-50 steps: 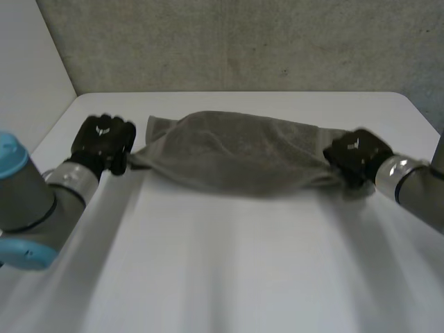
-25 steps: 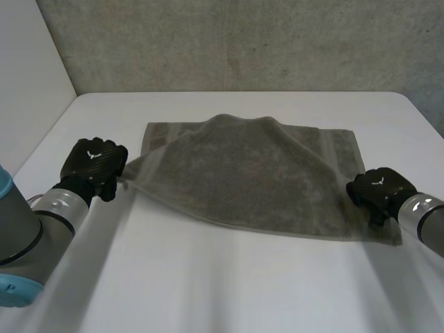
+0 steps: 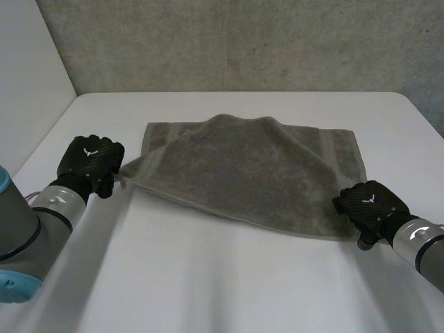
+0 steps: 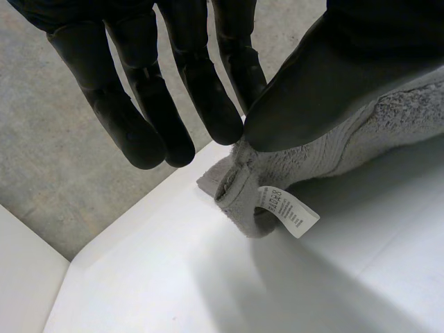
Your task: Fold the towel.
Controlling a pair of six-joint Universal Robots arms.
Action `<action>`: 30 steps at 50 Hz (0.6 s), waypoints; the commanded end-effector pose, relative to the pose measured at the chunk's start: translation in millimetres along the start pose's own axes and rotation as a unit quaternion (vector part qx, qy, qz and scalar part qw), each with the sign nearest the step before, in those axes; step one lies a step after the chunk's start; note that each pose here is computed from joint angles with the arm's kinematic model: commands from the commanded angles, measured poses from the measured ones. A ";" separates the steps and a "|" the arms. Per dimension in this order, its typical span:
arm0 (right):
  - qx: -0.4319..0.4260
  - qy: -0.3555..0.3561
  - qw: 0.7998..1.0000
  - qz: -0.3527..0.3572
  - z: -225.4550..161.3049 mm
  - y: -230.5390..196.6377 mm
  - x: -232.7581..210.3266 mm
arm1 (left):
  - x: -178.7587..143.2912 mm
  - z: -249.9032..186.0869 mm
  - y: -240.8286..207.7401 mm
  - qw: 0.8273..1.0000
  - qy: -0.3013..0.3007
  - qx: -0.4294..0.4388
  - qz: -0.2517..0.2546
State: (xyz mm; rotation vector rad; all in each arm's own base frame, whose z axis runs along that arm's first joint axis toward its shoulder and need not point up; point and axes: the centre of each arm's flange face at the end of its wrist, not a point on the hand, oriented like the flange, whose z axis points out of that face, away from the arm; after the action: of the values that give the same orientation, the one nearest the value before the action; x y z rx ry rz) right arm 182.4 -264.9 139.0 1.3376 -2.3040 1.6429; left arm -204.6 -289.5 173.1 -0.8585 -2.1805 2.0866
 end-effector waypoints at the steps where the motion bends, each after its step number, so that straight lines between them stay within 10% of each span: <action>1: 0.010 -0.004 1.000 -0.002 2.5 4.0 -4.1 | -0.1 -0.3 0.7 1.000 0.000 -0.002 -0.001; 30: 0.011 0.008 1.000 -0.006 20.8 16.4 6.3 | -0.4 0.4 1.2 1.000 0.000 -0.002 -0.001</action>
State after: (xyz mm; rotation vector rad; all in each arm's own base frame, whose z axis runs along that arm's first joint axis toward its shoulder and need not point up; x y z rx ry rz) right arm 177.2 -281.9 121.1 1.3351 -2.2697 1.6764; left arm -203.9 -289.8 172.2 -0.8557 -2.1854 2.0834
